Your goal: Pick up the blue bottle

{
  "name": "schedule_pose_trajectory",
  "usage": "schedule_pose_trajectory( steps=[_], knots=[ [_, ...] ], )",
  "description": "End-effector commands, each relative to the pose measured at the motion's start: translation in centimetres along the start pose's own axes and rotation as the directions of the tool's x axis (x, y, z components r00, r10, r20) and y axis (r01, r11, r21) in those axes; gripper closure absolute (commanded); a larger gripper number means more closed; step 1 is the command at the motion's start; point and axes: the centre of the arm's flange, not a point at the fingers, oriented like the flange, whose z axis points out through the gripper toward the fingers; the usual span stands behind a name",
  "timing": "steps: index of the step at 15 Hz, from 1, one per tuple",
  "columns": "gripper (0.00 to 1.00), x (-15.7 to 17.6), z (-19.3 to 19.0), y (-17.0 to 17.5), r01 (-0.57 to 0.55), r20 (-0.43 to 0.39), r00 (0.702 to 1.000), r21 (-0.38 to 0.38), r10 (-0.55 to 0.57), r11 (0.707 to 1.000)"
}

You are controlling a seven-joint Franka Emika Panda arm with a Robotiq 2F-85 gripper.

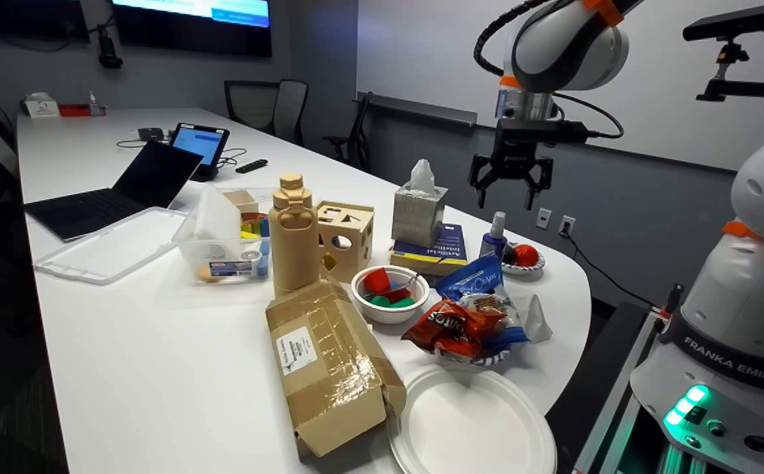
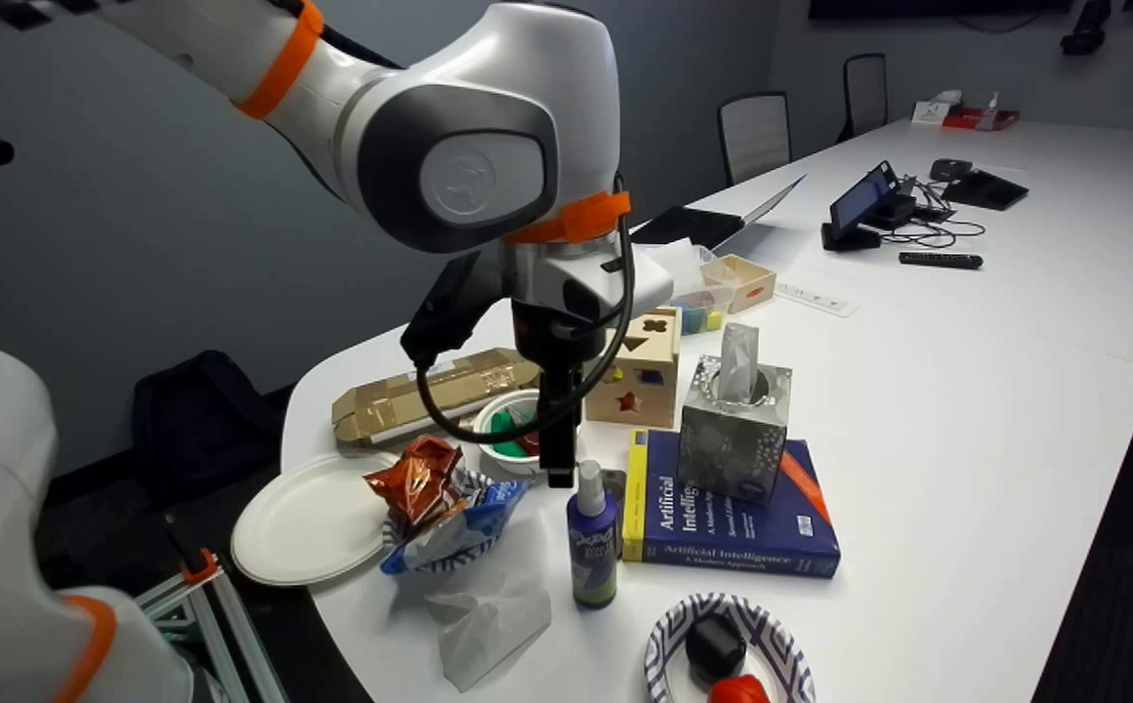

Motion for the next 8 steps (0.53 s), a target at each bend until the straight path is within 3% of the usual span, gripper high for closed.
schedule_pose_trajectory(
  steps=[1,8],
  knots=[
    [0.00,0.64,0.85,0.24,-0.043,-0.017,0.999,0.011,0.043,0.999],
    [0.00,1.63,1.42,0.82,-0.098,-0.023,0.995,0.010,0.098,0.995]
  ],
)
